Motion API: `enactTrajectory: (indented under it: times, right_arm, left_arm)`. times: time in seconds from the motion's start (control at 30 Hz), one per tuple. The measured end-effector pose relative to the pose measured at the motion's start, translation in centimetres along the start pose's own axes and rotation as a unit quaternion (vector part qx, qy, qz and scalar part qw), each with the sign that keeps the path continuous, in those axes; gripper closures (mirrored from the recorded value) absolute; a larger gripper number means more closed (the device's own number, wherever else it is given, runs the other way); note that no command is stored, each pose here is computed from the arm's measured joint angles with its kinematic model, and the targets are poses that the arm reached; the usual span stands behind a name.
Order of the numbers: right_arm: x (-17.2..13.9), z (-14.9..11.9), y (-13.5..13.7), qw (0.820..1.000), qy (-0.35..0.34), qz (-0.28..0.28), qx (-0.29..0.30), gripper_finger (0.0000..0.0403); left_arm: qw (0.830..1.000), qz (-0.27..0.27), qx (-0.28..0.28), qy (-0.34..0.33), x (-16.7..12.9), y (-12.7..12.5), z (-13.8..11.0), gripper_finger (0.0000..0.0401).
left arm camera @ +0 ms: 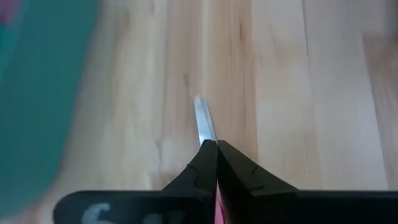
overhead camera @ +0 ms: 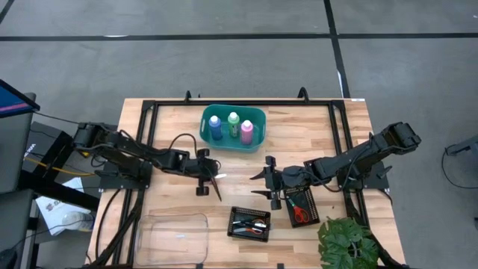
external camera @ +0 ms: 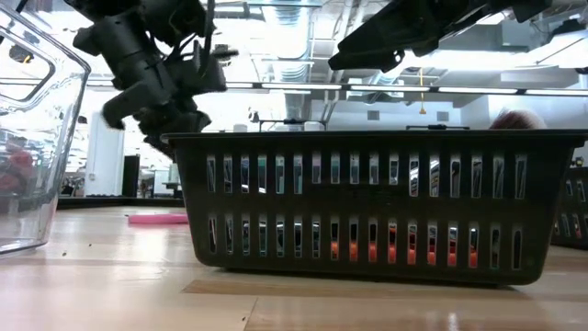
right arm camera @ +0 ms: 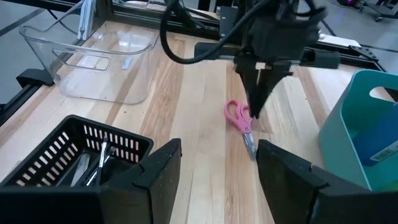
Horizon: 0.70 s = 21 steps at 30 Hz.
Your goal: Pick & Place Paint Supplies
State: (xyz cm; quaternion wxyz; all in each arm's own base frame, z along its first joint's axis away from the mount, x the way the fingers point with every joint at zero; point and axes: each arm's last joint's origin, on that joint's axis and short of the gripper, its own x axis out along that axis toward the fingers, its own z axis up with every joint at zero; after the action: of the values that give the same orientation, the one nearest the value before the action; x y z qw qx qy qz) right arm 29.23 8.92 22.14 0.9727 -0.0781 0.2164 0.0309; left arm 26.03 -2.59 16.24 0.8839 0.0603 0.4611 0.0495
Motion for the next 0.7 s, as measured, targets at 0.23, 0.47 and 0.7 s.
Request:
enactTrajectory:
  times: [0.23, 0.47, 0.7]
  right_arm:
    - [0.0, 0.0, 0.0, 1.0, 0.001, 0.0, 0.0, 0.0207]
    - [0.0, -0.1, 0.0, 1.0, 0.004, 0.0, -0.001, 0.0207]
    - [0.0, -0.1, 0.0, 1.0, 0.004, 0.001, -0.001, 0.0207]
  left_arm:
    - [0.997, -0.027, -0.004, 0.065, 1.1, 0.0, -1.6, 0.0348]
    - [0.994, -0.031, -0.001, 0.101, 2.1, -0.1, -2.2, 0.0238]
    - [0.99, -0.036, -0.021, 0.134, 3.4, 1.0, -2.8, 0.0211]
